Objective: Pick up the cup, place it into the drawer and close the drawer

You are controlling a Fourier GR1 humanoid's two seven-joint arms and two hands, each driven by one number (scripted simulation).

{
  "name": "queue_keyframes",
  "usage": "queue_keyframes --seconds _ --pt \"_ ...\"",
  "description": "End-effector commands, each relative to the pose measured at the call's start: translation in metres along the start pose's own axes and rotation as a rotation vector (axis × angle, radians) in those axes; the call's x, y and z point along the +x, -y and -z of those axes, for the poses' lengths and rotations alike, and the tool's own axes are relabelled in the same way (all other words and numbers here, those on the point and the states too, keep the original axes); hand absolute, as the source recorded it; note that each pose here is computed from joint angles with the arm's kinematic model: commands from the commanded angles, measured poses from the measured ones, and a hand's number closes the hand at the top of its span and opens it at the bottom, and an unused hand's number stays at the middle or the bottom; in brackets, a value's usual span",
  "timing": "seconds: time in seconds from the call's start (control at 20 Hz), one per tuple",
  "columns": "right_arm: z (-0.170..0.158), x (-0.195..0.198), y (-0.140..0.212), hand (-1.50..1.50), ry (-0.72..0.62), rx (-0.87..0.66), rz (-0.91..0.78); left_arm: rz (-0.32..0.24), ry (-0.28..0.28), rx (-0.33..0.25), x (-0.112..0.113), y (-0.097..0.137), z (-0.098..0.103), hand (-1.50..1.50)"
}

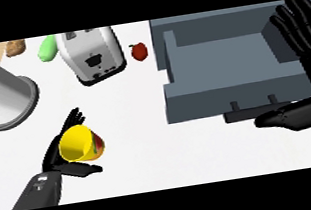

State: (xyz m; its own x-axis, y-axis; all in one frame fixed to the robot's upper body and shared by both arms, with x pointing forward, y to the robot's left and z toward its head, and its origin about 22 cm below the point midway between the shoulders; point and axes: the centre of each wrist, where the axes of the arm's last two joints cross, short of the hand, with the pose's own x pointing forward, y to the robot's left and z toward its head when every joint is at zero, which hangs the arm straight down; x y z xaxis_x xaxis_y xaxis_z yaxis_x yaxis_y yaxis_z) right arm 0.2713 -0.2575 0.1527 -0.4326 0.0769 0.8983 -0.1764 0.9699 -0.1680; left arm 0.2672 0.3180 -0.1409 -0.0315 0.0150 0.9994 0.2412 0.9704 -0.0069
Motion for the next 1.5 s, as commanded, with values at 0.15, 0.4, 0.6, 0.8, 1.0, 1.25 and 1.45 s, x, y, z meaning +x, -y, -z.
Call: queue_keyframes --seconds 0.15,0.4,0.6,0.8,1.0,1.25,1.45 --pt "-0.001 -0.008 -0.006 -1.50 0.005 -0.010 0.016 -0.198 0.092 -0.128 0.001 0.006 0.008 -1.50" --pt "0.000 0.005 0.001 -1.50 -0.020 -0.002 -0.011 -0.123 0.255 -0.113 0.007 0.011 0.018 1.50" --pt "0.006 -0.004 0.007 -1.50 0.002 -0.013 -0.016 0.086 0.340 0.013 0.013 0.011 0.025 1.50" --pt "0.015 -0.009 0.005 -1.50 -0.009 -0.030 0.001 0.044 0.411 0.185 0.007 0.024 0.027 1.50" --pt "-0.002 -0.001 0.003 -1.50 0.004 -0.030 0.017 0.046 0.404 0.502 0.013 0.024 0.036 1.50" --pt "-0.006 -0.014 0.019 -1.50 -0.024 -0.034 -0.021 -0.103 0.523 0.303 0.035 0.039 0.070 1.50" --pt "-0.007 -0.013 0.016 -1.50 -0.022 -0.018 -0.032 -0.062 0.529 0.204 0.070 0.038 0.107 1.50"
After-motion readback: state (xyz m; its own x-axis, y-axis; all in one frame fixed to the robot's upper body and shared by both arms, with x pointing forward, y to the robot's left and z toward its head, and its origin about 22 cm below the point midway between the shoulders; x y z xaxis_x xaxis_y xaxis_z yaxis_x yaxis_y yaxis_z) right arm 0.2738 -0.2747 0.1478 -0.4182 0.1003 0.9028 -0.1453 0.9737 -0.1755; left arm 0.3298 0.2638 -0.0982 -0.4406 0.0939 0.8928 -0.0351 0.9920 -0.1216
